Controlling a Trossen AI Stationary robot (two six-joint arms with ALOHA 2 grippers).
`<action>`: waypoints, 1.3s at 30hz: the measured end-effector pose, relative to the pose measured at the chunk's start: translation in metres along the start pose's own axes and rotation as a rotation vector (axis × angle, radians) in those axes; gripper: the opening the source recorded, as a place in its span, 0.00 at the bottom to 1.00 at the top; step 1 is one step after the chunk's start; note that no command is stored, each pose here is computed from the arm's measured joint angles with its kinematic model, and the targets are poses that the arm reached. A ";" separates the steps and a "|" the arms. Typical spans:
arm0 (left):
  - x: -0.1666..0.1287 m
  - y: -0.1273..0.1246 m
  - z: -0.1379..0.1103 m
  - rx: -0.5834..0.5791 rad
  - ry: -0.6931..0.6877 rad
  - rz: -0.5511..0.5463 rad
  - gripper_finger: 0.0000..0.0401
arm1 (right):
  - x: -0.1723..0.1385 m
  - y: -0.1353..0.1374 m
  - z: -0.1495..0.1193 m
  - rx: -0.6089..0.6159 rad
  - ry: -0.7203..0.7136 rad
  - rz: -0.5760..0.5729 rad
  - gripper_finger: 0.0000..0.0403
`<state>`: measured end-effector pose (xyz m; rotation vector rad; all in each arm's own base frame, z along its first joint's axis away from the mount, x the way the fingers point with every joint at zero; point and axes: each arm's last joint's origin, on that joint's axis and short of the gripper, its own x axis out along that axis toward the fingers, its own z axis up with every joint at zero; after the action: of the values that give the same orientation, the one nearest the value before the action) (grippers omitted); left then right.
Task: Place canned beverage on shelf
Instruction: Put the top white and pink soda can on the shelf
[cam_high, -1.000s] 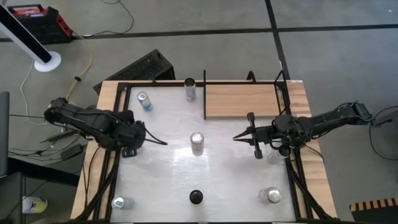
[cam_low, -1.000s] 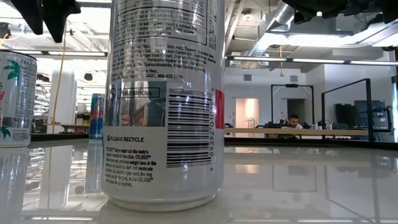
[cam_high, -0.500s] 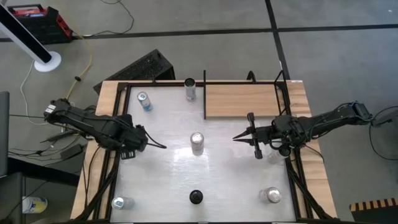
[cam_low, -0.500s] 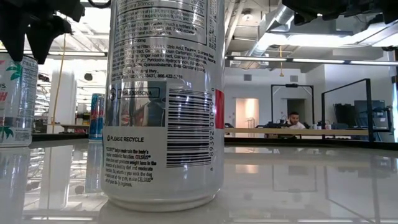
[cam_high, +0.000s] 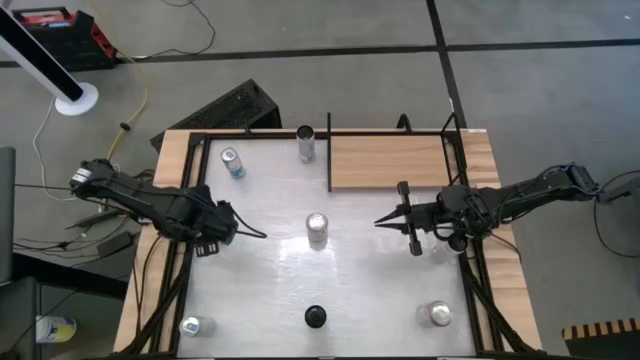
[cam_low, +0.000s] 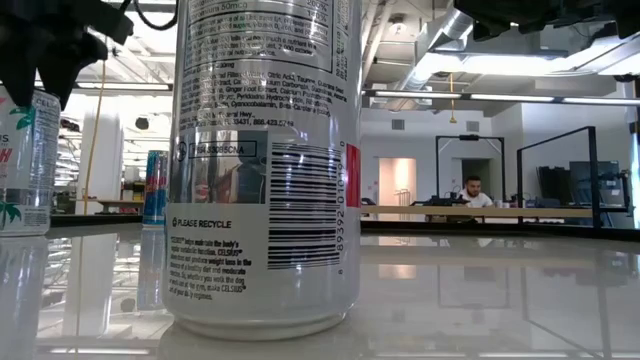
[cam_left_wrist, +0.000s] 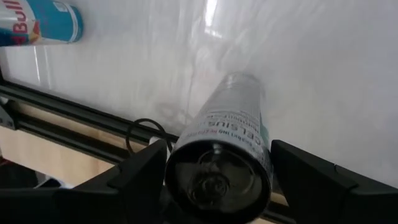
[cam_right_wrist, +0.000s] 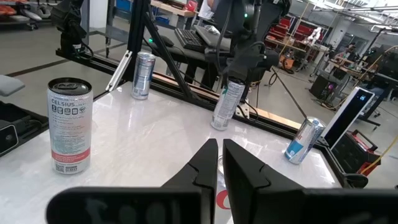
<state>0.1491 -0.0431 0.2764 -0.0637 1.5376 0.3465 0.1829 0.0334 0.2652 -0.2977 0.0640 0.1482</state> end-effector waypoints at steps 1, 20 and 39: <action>0.002 0.000 -0.001 0.001 0.012 -0.002 0.67 | 0.000 0.000 0.000 0.000 0.001 0.000 0.12; 0.007 -0.003 -0.003 -0.001 0.073 -0.062 0.53 | 0.000 0.000 0.000 0.000 0.000 0.000 0.12; 0.007 -0.004 0.002 0.015 0.000 -0.050 0.52 | 0.000 0.000 0.000 0.000 0.000 0.000 0.12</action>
<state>0.1524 -0.0453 0.2688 -0.0899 1.5356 0.2954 0.1829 0.0333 0.2652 -0.2978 0.0641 0.1477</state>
